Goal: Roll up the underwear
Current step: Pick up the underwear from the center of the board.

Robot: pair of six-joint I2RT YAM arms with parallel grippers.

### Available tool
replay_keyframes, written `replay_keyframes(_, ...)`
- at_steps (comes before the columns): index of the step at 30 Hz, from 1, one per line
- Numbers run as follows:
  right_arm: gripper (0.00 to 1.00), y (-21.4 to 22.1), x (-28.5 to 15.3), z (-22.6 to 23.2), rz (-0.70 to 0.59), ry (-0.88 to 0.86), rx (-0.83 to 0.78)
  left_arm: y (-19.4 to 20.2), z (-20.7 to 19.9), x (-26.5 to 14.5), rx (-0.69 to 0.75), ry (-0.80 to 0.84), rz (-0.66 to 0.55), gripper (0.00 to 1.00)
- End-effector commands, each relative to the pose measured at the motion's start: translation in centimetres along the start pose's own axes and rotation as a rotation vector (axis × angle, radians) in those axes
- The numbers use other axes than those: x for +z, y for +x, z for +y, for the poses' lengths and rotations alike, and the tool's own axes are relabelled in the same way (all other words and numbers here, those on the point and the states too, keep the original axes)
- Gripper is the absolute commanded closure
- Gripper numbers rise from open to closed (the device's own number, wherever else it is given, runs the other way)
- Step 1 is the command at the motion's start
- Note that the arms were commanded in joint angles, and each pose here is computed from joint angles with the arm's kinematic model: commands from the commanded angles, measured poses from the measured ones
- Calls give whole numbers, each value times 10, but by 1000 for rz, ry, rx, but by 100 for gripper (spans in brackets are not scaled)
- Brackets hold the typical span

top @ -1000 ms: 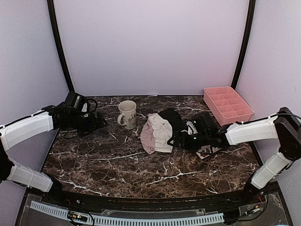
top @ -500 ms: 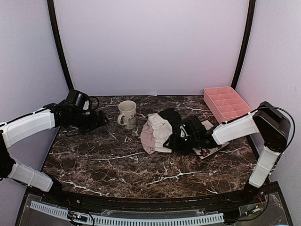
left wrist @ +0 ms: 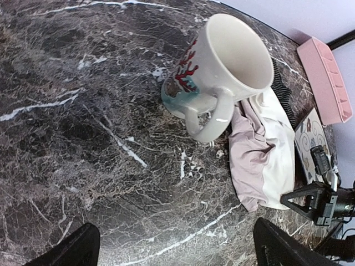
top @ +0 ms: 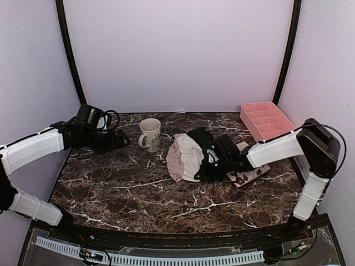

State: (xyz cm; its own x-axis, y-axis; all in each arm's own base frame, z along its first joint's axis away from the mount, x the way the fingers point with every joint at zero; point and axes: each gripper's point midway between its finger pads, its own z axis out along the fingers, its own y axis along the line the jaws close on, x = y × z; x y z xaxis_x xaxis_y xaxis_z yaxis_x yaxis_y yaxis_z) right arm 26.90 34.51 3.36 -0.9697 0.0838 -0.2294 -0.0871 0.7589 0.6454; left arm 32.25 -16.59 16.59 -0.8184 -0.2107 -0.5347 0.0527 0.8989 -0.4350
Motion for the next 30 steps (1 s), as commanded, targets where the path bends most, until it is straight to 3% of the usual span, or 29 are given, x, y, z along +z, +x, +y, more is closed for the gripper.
replay_keyframes(1, 100, 40, -53, -5, 116, 50, -196, 4, -31, -17, 187, 131, -10, 1)
replay_keyframes(4, 100, 57, -99, -37, 103, 154, -222, 21, -68, -23, 353, 239, 2, 1)
replay_keyframes(7, 100, 56, -133, -66, 32, 201, -140, 45, -95, -13, 454, 320, 57, 5)
replay_keyframes(14, 100, 51, -149, -107, -10, 317, -58, 90, -161, 42, 688, 392, 143, 15)
replay_keyframes(22, 100, 40, -153, -105, -52, 332, -73, 60, -225, 112, 887, 409, 30, 27)
replay_keyframes(30, 100, 39, -152, -102, -69, 308, -46, 54, -248, 151, 1081, 454, -34, 36)
